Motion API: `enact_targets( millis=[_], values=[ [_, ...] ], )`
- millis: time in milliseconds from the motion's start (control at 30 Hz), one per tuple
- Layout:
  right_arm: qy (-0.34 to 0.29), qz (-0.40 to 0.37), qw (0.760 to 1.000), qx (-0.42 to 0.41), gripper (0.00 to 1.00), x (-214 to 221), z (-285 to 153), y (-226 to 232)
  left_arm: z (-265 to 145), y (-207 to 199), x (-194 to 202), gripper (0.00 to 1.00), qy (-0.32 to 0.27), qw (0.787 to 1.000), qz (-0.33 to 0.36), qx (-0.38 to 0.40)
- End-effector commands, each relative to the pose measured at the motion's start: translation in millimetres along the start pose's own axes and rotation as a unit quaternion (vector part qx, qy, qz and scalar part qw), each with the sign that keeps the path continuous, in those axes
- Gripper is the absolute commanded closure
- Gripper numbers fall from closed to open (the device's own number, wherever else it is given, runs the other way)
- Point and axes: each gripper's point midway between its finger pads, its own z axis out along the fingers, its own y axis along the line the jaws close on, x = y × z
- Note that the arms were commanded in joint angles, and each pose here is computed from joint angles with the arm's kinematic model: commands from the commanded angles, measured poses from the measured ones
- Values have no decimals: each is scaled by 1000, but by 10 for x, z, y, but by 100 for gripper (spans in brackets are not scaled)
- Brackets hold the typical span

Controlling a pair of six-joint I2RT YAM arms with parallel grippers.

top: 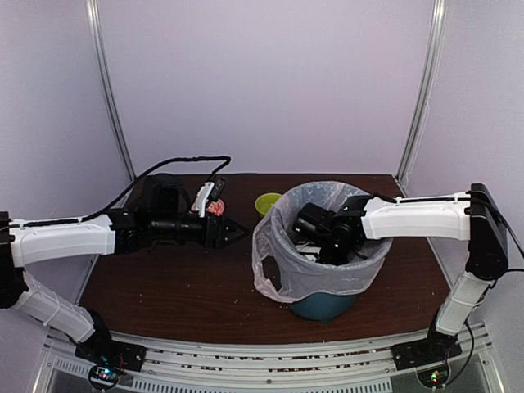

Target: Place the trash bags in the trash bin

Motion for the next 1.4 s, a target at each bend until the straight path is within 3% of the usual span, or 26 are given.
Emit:
enact_targets(
  millis=[0,600,767,900,1067,1367],
  values=[
    [-22,10,1000,13,99,-24,-240,-2,117,-156,-257,32,-29,999,25,39],
    [-143,19,989,-15,97,-357,-1268,179,511,231,212,37,53,998,-19,-4],
    [-198,28,980,-6,96,-410,-1693,144,340,115,90,37,38,999,-6,0],
    [-238,45,970,0,83,-472,-1988,70,147,-48,1,33,32,999,24,14],
    [-284,70,956,-20,77,-592,-2297,-56,-156,13,-180,28,28,997,54,-54],
    [-372,111,921,-28,69,-787,-2951,-489,-748,104,-1057,13,-31,974,115,-193]
  ],
)
